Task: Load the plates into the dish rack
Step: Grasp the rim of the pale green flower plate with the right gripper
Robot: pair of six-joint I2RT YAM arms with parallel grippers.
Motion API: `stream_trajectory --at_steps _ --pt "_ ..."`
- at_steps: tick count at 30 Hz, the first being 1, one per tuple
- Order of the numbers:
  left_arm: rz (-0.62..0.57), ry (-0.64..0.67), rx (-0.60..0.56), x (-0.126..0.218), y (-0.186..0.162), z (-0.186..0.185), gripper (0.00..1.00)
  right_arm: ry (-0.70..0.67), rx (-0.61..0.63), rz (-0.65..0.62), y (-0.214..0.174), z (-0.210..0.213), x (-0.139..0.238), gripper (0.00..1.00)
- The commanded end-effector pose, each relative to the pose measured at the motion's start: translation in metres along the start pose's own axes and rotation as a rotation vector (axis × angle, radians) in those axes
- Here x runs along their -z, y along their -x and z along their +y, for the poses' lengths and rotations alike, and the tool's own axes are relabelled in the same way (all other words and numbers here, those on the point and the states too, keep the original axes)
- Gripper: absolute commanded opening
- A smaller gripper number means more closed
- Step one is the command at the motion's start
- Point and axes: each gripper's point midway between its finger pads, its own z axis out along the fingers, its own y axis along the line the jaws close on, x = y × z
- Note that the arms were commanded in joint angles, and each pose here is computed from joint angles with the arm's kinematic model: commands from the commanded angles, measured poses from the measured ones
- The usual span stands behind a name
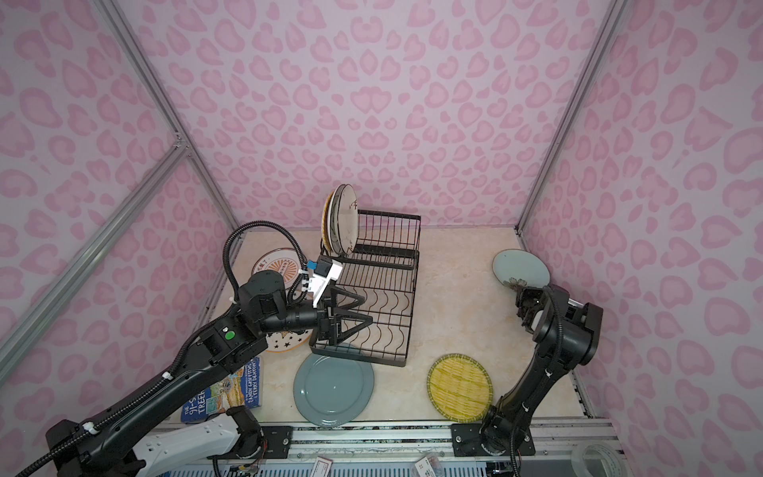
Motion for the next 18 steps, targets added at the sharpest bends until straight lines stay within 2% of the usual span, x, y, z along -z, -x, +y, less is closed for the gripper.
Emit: stream_trajectory --at_steps 1,7,18 --pt "-0.034 -0.022 -0.036 0.003 0.008 -0.007 0.98 -0.055 -0.065 0.015 -0.006 -0.026 -0.001 0.02" --pt "-0.032 -0.017 -0.033 0.002 0.008 -0.005 0.98 -0.006 -0.043 0.031 -0.011 -0.008 0.005 0.0" --pt "-0.033 0.006 -0.039 0.002 0.008 -0.001 0.97 0.07 0.09 0.091 -0.04 0.036 0.036 0.0"
